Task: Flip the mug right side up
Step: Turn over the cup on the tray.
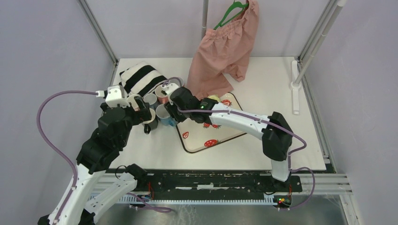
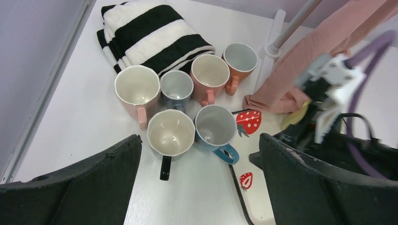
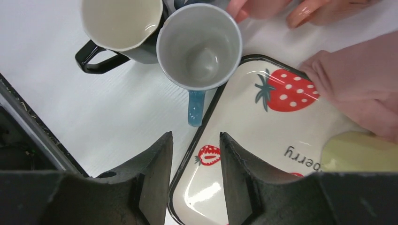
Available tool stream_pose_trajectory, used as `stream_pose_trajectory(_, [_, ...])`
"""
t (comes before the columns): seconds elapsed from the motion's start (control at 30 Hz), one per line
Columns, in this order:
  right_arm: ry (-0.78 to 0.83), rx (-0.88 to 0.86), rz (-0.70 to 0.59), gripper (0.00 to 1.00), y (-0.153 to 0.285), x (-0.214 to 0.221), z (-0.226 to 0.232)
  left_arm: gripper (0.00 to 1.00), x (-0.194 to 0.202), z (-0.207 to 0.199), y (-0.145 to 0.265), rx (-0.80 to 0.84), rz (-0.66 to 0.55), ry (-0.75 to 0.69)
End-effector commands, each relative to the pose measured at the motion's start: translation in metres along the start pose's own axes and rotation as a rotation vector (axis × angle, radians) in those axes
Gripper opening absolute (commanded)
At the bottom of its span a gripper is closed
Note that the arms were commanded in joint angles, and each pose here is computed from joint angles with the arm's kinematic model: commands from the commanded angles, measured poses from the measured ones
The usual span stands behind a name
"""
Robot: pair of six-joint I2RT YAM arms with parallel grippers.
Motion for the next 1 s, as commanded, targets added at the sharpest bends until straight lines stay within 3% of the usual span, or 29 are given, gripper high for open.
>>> stream_pose_trajectory(0.0, [-0.006, 0.031, -0.156, 0.47, 0.038, -0.019, -0.009, 1.00, -0.005, -0.006, -0.004, 0.023, -0.004, 0.003])
stream_pose_trajectory(0.17, [-0.078, 0.087, -0.228, 0.46, 0.067, -0.016, -0.046, 1.00, -0.003, -0.010, -0.008, 0.043, 0.009, 0.002])
stream_pose_trajectory(0.47, [-0.175, 0.304, -0.229, 0.46, 0.088, -0.005, -0.135, 1.00, 0.000, -0.017, -0.016, 0.060, 0.029, 0.005])
stream_pose_trajectory(0.77, [-0.325, 0.338, -0.276, 0.45, 0.080, -0.006, -0.199, 1.00, 0.001, -0.021, -0.020, 0.077, 0.045, -0.003])
stream_pose_trajectory(0.97, [-0.386, 0.388, -0.215, 0.45, 0.053, -0.007, -0.236, 1.00, 0.001, -0.022, -0.019, 0.091, 0.053, -0.007])
Point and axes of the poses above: each gripper's point midway between its finger pads, its own y axis back along the fingers, its own z axis along the line the jaws close on, x = y × z, the point moved 10 cm from there along y, back along the fingers, and after that the axes turned 6 degrees about -y, right-handed, at the moved point
